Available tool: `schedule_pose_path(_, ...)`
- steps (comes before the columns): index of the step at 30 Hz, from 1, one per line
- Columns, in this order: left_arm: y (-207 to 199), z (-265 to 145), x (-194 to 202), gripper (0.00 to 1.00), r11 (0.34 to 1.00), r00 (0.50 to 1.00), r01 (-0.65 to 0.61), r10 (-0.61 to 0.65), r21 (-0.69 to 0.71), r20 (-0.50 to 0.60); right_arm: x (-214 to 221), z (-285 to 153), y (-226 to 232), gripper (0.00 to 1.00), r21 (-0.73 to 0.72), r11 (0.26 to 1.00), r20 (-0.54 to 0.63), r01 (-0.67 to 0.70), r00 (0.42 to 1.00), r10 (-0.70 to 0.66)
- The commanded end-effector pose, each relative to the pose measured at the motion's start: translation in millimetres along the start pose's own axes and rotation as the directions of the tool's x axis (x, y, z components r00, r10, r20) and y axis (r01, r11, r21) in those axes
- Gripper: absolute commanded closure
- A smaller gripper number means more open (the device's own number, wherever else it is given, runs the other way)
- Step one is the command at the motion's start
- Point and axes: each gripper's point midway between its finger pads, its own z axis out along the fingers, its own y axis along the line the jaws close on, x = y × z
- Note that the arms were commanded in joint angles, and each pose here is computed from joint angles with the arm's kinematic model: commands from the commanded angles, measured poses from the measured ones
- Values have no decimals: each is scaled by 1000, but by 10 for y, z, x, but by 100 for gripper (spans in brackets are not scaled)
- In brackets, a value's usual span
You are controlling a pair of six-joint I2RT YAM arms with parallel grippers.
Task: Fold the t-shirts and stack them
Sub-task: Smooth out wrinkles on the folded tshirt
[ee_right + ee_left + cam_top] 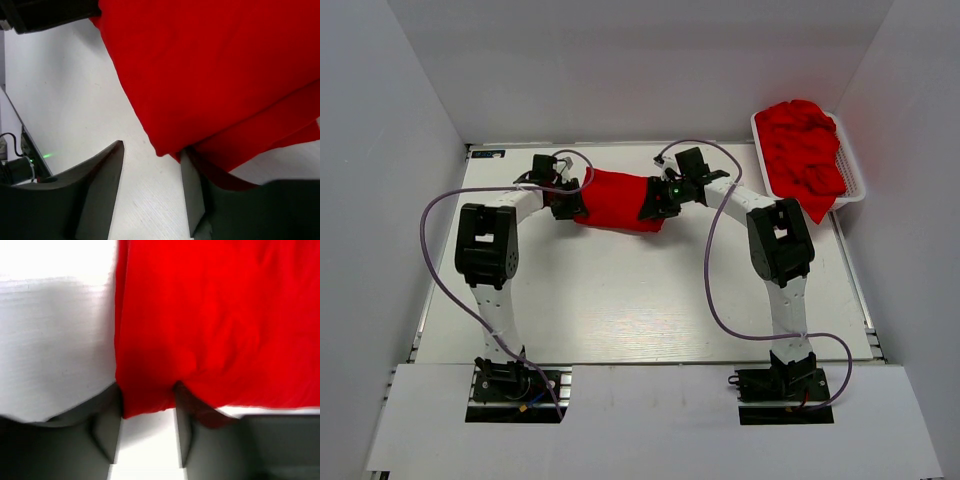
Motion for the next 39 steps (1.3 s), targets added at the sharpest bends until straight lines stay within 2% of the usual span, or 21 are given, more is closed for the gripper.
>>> schedule_pose_path(1,-62,-17,-194,51,999,999,-27,26,24,44,-210,-64,166,47,-49,998,56,35,998,-32)
schedule_pose_path(2,-42,18,-163,55,999,999,-24,23,22,35,-160,-45,141,58,-49,999,49,23,999,-21)
schedule_pose_path(4,-57,17,-158,65,999,999,-24,23,31,32,-148,-43,158,67,-61,998,49,18,999,-15)
schedule_pose_path(6,-57,17,-158,76,999,999,-24,23,31,32,-99,-32,122,81,-59,998,39,-6,999,8)
schedule_pose_path(7,-57,17,-158,94,999,999,-24,23,31,32,-92,-32,118,86,-57,998,40,-8,999,10)
schedule_pose_path(8,-61,17,-158,100,999,999,-15,14,31,32,-64,-22,101,100,-48,999,36,-21,999,23)
schedule_pose_path(14,48,-92,-116,100,1000,999,11,-11,5,49,-14,-169,-57,100,63,997,59,-39,998,35)
schedule_pose_path(21,192,-241,7,100,995,998,36,-31,-90,54,249,-284,-288,100,152,985,42,-81,996,75)
schedule_pose_path(22,242,-217,163,100,994,999,45,-44,-101,17,323,-300,-348,100,175,980,37,-97,995,92)
schedule_pose_path(32,175,-358,488,100,994,996,87,-89,-66,-29,421,-294,-373,100,148,983,1,-110,994,111)
schedule_pose_path(33,167,-371,545,94,994,994,93,-97,-64,-53,415,-292,-349,100,144,984,-2,-106,994,107)
schedule_pose_path(34,86,-415,506,81,995,996,80,-82,-53,-45,411,-305,-343,94,145,984,-4,-101,995,102)
schedule_pose_path(35,56,-462,471,58,995,995,87,-89,-51,-39,318,-360,-272,81,137,987,16,-84,996,82)
schedule_pose_path(36,5,-581,365,26,995,997,80,-81,-54,-14,288,-373,-236,72,132,989,17,-67,998,65)
schedule_pose_path(37,-15,-644,314,0,994,996,88,-89,-61,-1,209,-461,-172,66,137,989,36,-52,998,48)
schedule_pose_path(38,-14,-713,241,0,993,996,85,-84,-79,19,143,-496,-121,61,134,990,47,-40,998,34)
schedule_pose_path(39,-60,-814,136,0,993,996,81,-78,-82,38,53,-546,-78,41,134,991,64,-16,998,7)
